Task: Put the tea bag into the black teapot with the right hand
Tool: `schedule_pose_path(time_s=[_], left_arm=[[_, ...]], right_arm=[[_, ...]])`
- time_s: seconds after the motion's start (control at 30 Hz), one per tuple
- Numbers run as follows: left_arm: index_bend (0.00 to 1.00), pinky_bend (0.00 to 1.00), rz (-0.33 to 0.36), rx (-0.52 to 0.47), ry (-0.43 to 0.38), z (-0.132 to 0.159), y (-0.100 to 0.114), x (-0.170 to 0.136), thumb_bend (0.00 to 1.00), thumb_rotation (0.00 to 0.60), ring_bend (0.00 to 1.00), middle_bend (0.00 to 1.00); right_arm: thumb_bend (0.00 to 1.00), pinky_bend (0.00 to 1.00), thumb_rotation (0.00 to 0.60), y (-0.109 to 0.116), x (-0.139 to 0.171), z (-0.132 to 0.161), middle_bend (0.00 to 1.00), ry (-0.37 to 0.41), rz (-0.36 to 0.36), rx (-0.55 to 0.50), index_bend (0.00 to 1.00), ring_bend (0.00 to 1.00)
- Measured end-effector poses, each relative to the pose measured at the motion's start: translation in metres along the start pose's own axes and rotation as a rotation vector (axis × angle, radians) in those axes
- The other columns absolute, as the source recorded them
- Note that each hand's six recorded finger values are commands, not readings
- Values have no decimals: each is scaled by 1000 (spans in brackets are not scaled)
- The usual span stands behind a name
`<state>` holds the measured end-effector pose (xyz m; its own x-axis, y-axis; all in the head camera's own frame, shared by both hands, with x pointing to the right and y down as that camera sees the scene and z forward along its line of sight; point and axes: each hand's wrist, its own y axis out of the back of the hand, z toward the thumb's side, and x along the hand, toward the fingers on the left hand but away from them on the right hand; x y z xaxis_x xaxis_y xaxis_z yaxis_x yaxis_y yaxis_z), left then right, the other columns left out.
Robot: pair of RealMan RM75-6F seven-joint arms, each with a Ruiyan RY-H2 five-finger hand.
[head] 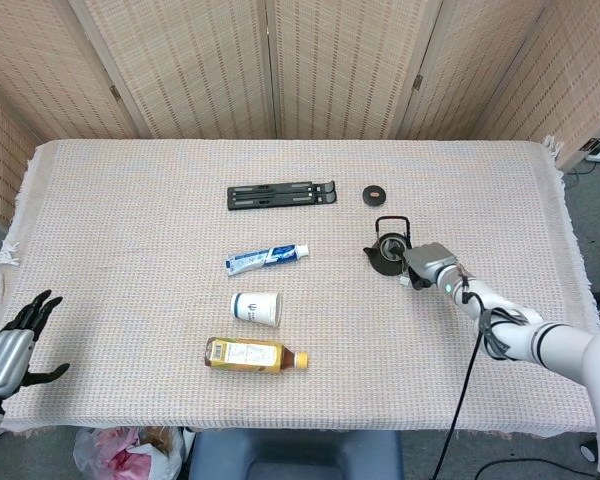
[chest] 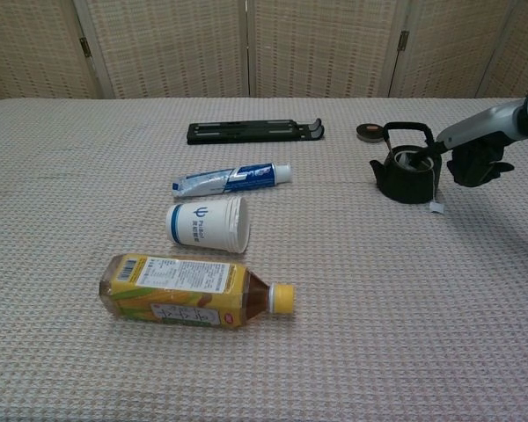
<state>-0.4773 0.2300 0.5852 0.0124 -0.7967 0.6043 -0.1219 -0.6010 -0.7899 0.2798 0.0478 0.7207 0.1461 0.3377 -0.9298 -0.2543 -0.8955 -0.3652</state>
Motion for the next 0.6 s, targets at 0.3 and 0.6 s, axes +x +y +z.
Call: schedule_pose_path(time_s=[0.3, 0.6], left_arm=[[0, 318, 2, -1, -3, 1, 0, -1, 232, 600, 118, 0], [0, 318, 5, 2, -9, 2, 1, -2, 232, 600, 117, 0]], right_arm=[[1000, 792, 600, -1, -2, 2, 826, 1, 11, -1, 0, 773], [1000, 792, 600, 8, 18, 0, 823, 16, -27, -48, 0, 773]])
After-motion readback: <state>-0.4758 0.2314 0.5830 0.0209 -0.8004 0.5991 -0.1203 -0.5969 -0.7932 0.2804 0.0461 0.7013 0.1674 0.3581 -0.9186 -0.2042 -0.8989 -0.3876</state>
